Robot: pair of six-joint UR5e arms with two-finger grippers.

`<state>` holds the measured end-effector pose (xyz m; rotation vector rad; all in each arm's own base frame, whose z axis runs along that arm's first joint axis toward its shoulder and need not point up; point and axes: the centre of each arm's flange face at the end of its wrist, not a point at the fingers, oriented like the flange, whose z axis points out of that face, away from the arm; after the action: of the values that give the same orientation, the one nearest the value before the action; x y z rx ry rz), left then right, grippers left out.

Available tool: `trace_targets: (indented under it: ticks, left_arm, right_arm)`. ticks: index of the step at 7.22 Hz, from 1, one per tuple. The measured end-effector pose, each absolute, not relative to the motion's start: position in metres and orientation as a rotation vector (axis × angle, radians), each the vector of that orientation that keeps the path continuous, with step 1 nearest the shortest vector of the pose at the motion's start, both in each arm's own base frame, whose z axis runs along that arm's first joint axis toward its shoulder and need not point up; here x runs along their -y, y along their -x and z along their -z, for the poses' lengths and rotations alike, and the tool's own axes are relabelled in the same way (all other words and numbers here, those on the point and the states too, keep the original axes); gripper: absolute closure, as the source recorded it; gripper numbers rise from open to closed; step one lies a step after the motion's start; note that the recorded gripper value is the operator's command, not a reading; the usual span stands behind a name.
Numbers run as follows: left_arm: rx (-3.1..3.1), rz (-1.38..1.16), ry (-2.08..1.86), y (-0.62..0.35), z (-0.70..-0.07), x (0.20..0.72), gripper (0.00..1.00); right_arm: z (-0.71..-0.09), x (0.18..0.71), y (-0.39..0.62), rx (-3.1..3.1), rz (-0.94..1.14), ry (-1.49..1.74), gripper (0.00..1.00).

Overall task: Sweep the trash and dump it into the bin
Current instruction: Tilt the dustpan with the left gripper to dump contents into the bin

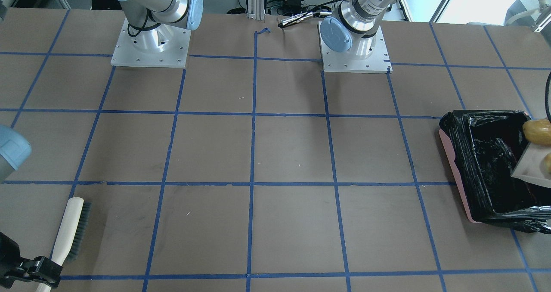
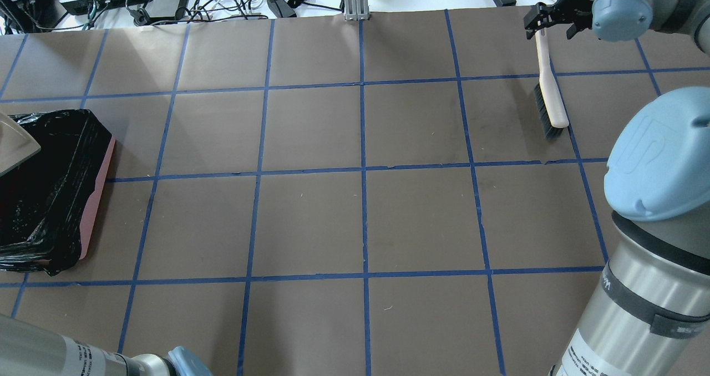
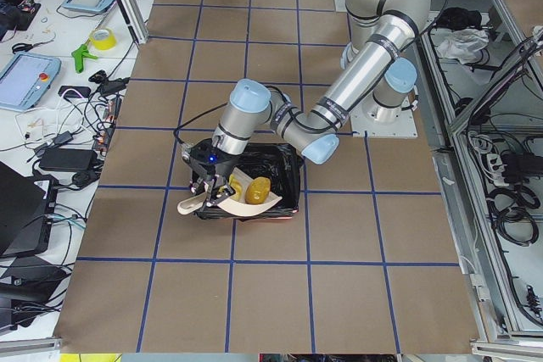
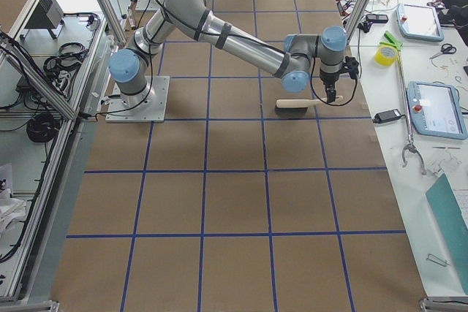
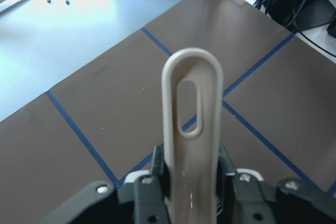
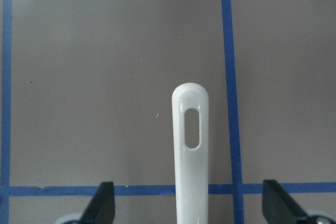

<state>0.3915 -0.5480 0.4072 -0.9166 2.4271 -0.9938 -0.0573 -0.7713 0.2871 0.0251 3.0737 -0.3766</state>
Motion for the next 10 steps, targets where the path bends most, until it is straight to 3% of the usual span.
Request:
trace_targets:
  ticks: [5,10]
  left_arm:
    - [-2.385,1.044,0.712,-0.38,-0.426,0.548,1.0]
    - [-2.327,1.131,0.524,-0.343,-0.445,0.567,1.0]
  right_arm:
    - [-0.386,0.713,-0.048,-3.061,0.141,0.0,0.0]
    - [-0.502,0.58,-0.108,-3.114,-0.023,-0.056,0.0]
